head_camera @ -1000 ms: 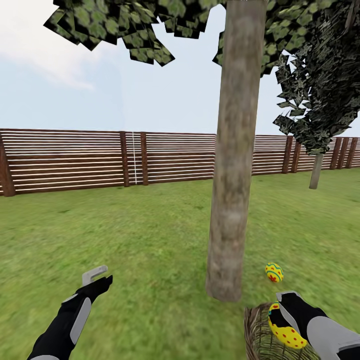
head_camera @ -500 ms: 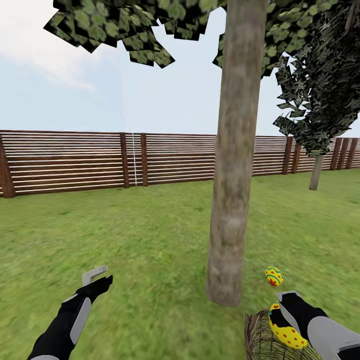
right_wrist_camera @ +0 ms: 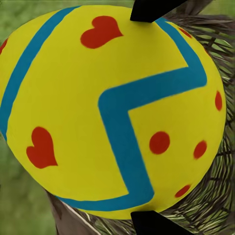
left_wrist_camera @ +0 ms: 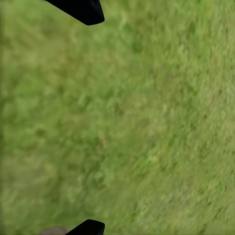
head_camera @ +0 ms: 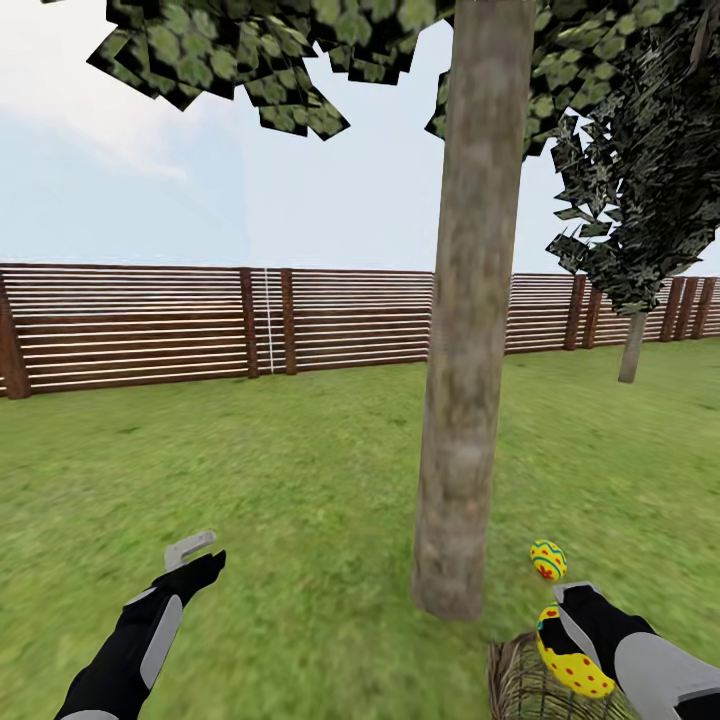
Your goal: Take the three Easter eggs out of the wicker basket on the lawn in the garden, then place them on the lawn next to a single tree (choose any tree) so that all three eggs are next to the same tree and none are left in the basket.
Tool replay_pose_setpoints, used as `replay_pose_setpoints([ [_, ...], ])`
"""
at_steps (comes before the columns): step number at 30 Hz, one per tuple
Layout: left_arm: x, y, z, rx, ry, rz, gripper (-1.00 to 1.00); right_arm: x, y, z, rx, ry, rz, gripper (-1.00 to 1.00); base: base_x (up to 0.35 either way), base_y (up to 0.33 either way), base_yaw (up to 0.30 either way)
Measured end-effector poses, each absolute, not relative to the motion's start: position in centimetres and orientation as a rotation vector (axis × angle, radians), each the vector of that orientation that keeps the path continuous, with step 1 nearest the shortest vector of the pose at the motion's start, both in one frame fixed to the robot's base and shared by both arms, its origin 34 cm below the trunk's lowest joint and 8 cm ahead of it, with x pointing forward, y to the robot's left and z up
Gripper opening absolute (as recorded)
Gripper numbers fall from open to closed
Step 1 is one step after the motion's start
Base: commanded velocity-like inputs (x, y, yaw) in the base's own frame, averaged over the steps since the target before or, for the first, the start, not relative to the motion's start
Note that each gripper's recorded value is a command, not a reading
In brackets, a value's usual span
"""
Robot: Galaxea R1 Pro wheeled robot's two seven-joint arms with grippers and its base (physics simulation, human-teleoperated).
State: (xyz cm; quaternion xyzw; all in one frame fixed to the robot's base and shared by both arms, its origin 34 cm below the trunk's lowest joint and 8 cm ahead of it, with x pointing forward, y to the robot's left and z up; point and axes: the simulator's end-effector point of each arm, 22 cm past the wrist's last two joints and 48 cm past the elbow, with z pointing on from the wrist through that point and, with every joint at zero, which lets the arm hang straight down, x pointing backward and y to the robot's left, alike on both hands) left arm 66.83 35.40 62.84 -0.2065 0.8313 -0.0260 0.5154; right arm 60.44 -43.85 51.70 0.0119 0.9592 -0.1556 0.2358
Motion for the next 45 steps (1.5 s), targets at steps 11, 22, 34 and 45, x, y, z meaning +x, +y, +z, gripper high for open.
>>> replay_pose_setpoints([
  [11, 67.3, 35.4, 65.2, -0.496, 1.997, -0.062, 1.0, 60.9, -44.0, 54.0, 0.034, 2.631, -0.428, -1.0, 0.0, 0.0, 0.0],
  [22, 67.7, 35.6, 67.5, -0.498, 1.995, -0.061, 1.0, 61.2, -44.0, 56.3, 0.035, 2.631, -0.43, -1.0, 0.0, 0.0, 0.0],
  [34, 68.0, 35.5, 69.7, -0.498, 1.997, -0.063, 1.0, 61.5, -44.2, 58.5, 0.035, 2.632, -0.432, -1.0, 0.0, 0.0, 0.0],
  [45, 68.0, 35.6, 69.7, -0.499, 1.996, -0.063, 1.0, 61.1, -44.1, 57.8, 0.036, 2.639, -0.43, -1.0, -0.023, 0.022, 0.0],
])
